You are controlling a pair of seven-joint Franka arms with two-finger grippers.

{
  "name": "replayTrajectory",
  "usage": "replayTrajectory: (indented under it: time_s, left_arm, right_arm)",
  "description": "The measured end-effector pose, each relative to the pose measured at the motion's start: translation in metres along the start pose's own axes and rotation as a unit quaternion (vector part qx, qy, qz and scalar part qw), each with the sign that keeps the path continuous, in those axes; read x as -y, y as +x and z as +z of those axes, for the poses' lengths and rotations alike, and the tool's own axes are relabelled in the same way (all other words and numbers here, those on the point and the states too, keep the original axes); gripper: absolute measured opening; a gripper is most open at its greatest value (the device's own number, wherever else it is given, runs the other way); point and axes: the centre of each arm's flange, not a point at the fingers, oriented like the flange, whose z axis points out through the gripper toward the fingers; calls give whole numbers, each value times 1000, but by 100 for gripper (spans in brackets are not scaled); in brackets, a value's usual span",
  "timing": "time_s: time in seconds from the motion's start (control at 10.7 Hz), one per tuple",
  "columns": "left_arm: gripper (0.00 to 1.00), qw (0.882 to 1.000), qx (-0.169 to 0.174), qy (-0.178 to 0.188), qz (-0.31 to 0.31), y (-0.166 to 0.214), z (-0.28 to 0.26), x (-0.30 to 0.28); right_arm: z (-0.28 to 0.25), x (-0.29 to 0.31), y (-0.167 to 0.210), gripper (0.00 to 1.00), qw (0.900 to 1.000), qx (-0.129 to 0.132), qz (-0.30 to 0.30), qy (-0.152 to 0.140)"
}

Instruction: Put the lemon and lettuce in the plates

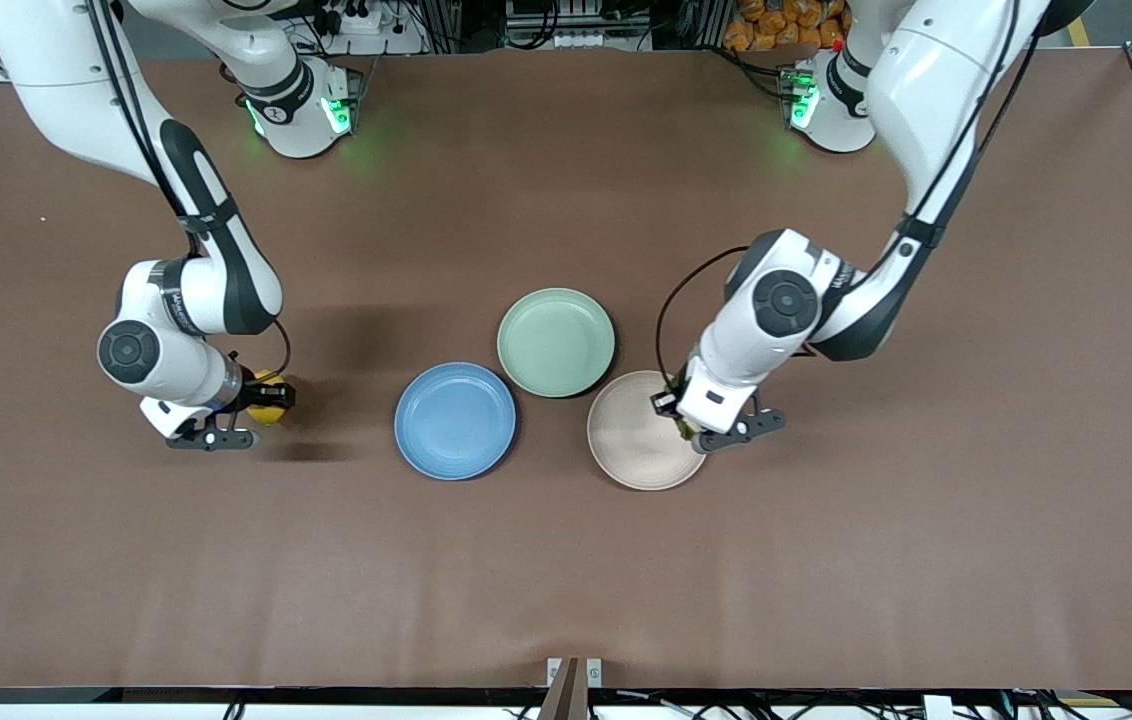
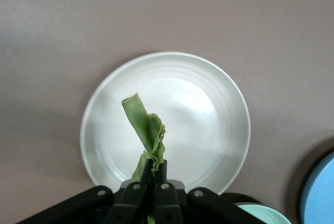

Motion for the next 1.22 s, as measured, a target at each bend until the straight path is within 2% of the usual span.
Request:
replayTrajectory:
  time_s: [0.09, 0.19, 0.56, 0.75, 0.84, 1.22]
  left_arm:
    - [4, 1000, 2, -3, -7, -5, 7, -4]
    - [13, 1000, 3, -5, -13, -9, 13, -6]
    - [63, 1000, 1, -8, -17, -6, 14, -7]
    - [90, 1000, -6, -9, -16, -1, 11, -6]
    - [100, 1000, -13, -6, -11, 4, 9, -4]
    - [100, 1000, -25, 12, -1, 34, -1, 22]
  right_arm:
    - [-9, 10, 5, 62, 1000, -1, -7, 0]
    - [-18, 21, 9, 62, 1000, -5, -14, 1]
    - [-51, 94, 19, 62, 998, -28, -29, 49]
    - [-61, 133, 18, 62, 996, -37, -49, 59]
    - [-60, 148, 17, 62, 996, -37, -56, 58]
    - [-33, 217, 16, 62, 998, -29, -33, 53]
